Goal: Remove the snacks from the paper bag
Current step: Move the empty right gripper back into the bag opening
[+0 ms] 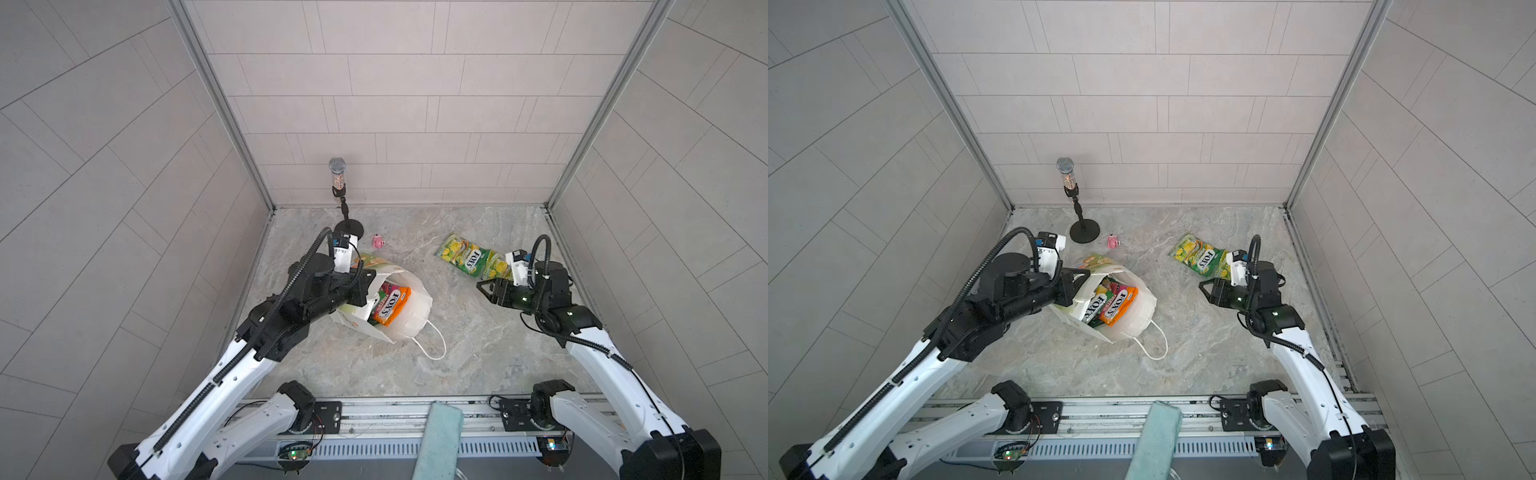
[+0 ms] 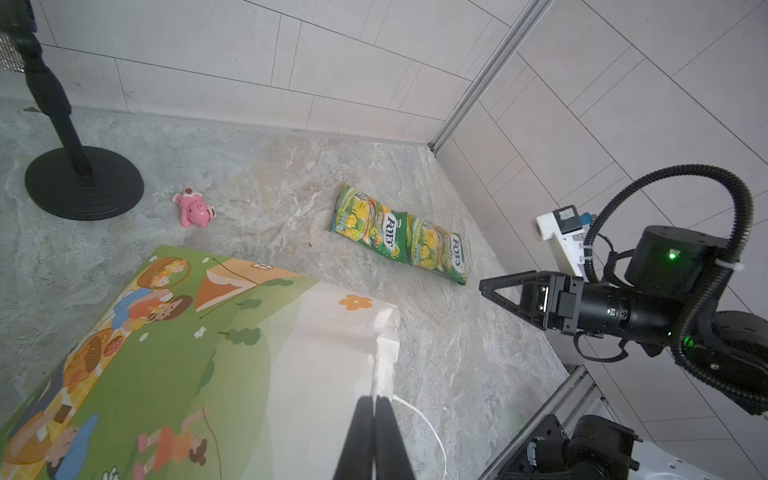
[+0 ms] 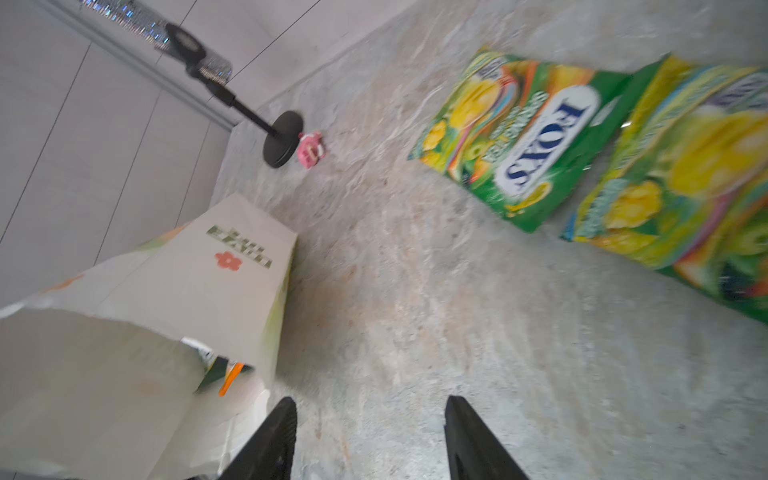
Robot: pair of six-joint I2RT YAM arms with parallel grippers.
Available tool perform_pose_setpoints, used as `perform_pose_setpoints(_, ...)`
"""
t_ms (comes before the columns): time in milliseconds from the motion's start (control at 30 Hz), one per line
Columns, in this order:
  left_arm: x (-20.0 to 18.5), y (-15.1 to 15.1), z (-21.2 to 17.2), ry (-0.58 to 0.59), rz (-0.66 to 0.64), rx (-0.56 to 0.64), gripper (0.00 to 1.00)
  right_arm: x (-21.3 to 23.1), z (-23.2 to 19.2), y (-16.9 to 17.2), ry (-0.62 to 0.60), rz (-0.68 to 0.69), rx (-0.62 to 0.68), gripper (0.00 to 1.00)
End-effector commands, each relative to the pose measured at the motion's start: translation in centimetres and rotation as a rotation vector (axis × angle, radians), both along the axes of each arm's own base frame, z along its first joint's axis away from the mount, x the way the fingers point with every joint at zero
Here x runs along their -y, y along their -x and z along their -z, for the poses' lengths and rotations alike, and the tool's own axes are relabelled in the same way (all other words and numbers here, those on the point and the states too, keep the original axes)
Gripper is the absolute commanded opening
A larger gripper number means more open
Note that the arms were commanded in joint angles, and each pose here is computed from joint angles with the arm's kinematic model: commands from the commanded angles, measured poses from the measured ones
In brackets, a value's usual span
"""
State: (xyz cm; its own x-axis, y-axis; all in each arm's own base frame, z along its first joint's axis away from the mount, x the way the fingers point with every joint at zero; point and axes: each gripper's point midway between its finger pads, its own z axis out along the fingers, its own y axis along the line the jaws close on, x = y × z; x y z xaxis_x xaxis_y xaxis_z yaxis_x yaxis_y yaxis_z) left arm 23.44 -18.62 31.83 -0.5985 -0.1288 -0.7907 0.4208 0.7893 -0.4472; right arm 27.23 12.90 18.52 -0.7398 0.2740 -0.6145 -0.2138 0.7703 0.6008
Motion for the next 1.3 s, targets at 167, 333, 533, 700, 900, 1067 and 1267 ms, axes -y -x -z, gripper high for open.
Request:
perform_pose_setpoints(167,0.8,0.5,0.6,0.01,0.044,-0.028,0.0,-8.3,-0.8,2.4,-0.036,-0.157,0.096,0.55)
perform_pose_setpoints(333,0.7,0.5,0.6,0.013,0.04,-0.029,0.0,-13.3,0.5,3.9,-0.005,-0.283,0.074,0.53)
perform_pose_setpoints(533,0.7,0.5,0.7,0.014,0.041,-0.033,0.0,-18.4,1.0,4.9,0.008,-0.386,0.049,0.51)
perform_pose_setpoints(700,0.8,0.5,0.8,0.012,0.043,-0.036,0.0,-20.6,1.9,4.4,0.001,-0.386,0.03,0.49)
perform_pose_setpoints(900,0.9,0.4,0.8,0.012,0.041,-0.038,0.0,-22.4,3.6,3.8,0.018,-0.382,-0.022,0.47)
perform_pose_setpoints(1067,0.8,0.4,0.9,0.011,0.041,-0.038,0.0,-22.6,5.1,2.8,0.036,-0.314,-0.058,0.47)
perform_pose_setpoints(1267,0.9,0.4,1.0,0.009,0.043,-0.04,0.0,-21.9,6.7,1.1,-0.005,-0.131,-0.137,0.47)
